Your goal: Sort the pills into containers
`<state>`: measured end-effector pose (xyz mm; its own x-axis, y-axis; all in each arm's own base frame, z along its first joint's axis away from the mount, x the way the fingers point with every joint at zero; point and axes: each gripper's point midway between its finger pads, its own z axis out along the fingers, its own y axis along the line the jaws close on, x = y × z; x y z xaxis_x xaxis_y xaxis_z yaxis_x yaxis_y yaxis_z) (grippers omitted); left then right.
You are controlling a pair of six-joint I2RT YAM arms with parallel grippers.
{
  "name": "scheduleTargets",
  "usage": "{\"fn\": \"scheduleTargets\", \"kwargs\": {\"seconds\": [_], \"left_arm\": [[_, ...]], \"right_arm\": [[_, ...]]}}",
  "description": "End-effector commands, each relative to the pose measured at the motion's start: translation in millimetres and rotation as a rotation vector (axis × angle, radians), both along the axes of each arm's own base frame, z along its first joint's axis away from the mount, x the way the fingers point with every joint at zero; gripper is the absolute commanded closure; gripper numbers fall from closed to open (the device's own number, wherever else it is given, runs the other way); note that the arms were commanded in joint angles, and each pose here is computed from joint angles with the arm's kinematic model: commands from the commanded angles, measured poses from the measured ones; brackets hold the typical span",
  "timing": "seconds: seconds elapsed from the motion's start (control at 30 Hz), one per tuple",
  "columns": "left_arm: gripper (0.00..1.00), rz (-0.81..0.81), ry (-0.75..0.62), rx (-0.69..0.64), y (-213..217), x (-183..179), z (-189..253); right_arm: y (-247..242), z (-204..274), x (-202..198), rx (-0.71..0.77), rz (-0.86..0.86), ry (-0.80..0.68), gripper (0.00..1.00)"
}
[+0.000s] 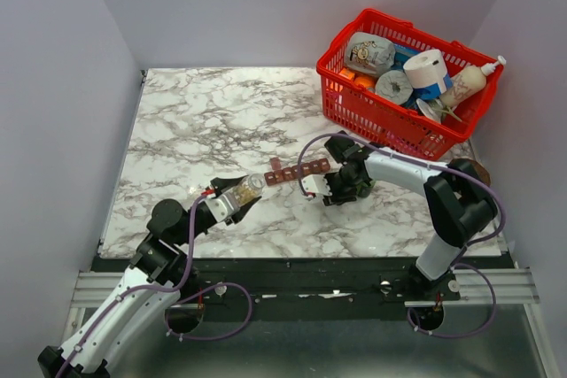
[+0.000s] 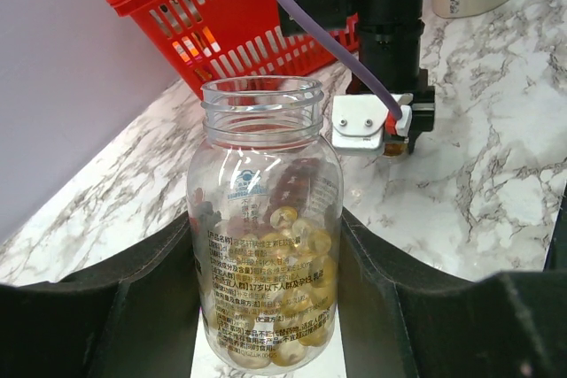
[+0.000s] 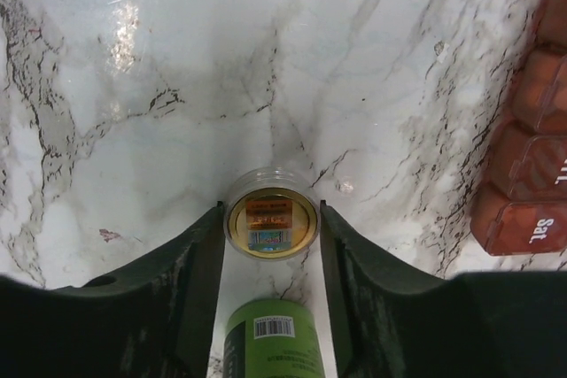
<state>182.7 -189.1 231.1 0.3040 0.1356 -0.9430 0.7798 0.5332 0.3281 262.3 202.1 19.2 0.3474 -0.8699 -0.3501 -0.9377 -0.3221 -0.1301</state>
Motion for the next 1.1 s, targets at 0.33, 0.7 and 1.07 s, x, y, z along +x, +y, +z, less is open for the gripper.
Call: {"fn": "scheduleTargets", "kwargs": {"seconds": [0.33,0.7,1.07], "left_arm": [[1.00,-0.242,0.084,-0.022,-32.3,-24.0,3.2],[1.00,-0.435,0.247,-0.087,-61.8,-38.3,12.4],[1.00,-0.487,0.323,-0.120,-73.3,-46.3,17.9]], "right_arm": [[63.7,141.8,-37.9,0.420,-0.004,0.170,0.80],[97.0,280.7,-106.6,0.781,0.239,0.317,0.81],[120.4,284.8,-107.3,0.777,0.270,0.293,0.81]]}}
